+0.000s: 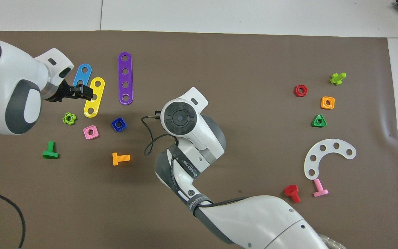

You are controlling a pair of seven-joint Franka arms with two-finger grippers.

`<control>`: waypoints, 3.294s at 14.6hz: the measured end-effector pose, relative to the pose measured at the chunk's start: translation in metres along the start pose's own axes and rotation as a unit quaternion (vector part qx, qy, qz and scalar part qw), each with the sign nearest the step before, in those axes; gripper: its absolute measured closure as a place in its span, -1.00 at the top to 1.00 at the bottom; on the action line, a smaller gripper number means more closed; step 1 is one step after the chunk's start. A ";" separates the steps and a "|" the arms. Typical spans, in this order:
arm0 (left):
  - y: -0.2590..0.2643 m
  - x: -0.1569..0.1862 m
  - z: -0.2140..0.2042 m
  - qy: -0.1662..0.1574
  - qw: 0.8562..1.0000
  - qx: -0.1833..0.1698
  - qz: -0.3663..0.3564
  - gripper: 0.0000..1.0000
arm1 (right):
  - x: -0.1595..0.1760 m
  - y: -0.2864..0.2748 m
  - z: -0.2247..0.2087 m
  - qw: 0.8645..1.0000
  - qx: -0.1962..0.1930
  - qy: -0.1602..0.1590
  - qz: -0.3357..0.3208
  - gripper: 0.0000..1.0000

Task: Unscrew and place screws in storage area

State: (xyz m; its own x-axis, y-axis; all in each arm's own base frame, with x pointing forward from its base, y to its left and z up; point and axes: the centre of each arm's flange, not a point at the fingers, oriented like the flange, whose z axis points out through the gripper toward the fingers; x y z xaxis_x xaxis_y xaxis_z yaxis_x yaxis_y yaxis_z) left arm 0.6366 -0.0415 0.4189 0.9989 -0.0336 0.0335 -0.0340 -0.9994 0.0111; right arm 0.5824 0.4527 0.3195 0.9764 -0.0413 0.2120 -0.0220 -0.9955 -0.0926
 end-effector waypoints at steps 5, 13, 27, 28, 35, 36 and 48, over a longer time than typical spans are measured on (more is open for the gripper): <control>-0.026 0.003 -0.089 -0.035 0.999 0.001 0.005 1.00 | -0.002 -0.002 0.002 1.000 0.000 -0.002 -0.002 -0.13; 0.006 -0.009 -0.155 -0.042 0.999 -0.003 0.004 1.00 | 0.004 0.000 -0.006 1.000 0.004 0.004 0.001 -0.62; 0.016 -0.024 -0.168 -0.038 0.999 0.000 0.002 1.00 | 0.057 0.369 -0.067 0.995 -0.054 -0.045 -0.069 -0.62; 0.016 -0.023 -0.168 -0.035 0.999 0.000 0.003 1.00 | 0.053 0.380 -0.062 0.995 -0.054 -0.045 -0.069 -0.62; 0.017 -0.023 -0.175 -0.020 1.000 -0.001 0.015 1.00 | 0.027 0.411 -0.049 0.994 -0.055 -0.063 -0.074 -0.62; 0.017 -0.023 -0.175 -0.019 1.000 -0.001 0.016 1.00 | 0.025 0.411 -0.049 0.994 -0.055 -0.065 -0.074 -0.62; 0.011 -0.025 -0.181 -0.010 1.000 0.000 0.010 1.00 | 0.051 0.402 -0.109 0.998 -0.052 -0.031 -0.025 1.00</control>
State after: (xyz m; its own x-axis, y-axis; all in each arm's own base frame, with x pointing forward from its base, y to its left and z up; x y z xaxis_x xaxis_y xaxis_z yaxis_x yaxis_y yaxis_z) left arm 0.6053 -0.0498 0.5995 0.9984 -0.0539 0.0144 -0.0541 -0.9985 0.0097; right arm 0.5996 0.0406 0.3993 0.9882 0.0114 0.1529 0.0086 -0.9998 0.0189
